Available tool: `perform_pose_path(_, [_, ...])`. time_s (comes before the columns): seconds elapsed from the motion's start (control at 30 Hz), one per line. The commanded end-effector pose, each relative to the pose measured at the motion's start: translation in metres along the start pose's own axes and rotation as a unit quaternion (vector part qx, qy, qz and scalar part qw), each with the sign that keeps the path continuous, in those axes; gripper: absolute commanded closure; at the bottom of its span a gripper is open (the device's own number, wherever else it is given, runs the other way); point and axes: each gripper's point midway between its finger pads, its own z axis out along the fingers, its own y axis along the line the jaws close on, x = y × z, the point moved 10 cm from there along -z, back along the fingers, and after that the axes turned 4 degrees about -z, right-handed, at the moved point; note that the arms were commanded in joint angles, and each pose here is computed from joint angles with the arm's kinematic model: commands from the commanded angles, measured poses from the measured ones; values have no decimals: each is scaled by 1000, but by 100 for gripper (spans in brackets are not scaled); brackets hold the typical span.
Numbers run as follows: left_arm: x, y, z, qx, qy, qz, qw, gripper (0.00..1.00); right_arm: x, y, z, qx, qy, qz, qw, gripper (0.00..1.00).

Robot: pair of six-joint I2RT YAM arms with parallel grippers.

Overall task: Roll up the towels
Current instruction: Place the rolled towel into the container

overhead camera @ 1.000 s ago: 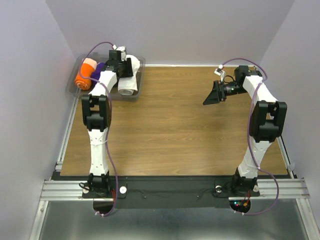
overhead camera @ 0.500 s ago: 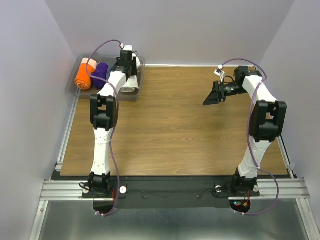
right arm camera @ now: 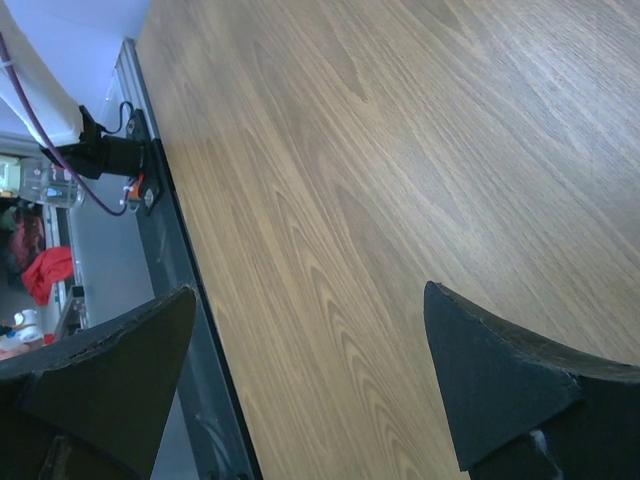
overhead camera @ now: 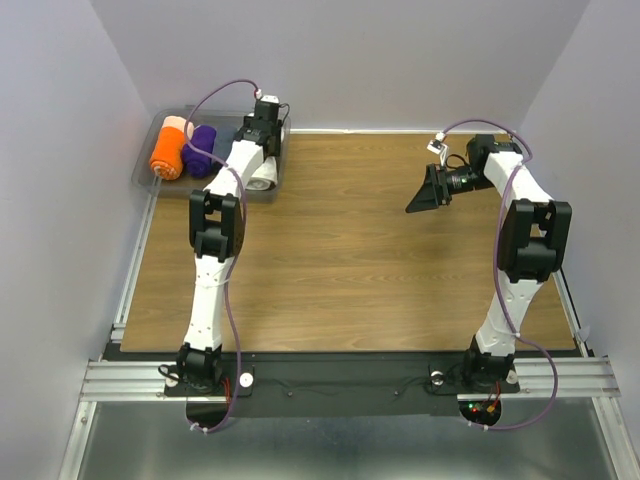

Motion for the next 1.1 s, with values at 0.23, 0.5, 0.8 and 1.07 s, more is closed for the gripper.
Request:
perform_pose_path(0.23, [-25,3,-34,17,-2,-16,1000,100,7,-2,2,-24,-9,11,1000,0])
perform_pose_path(0.5, [-6,-7,-4,33,8,-9,999,80,11,-3,2,-20,-3,14,1000,0])
perform_pose_path(0.8, [-10,-10,-7,60,-1,-16,998,43,14,-4,4,-27,0,19,999,0])
perform_pose_path(1.07, [-35,-7,-32,80,-29,-29,996,27,13,-2,3,-27,-2,15,1000,0])
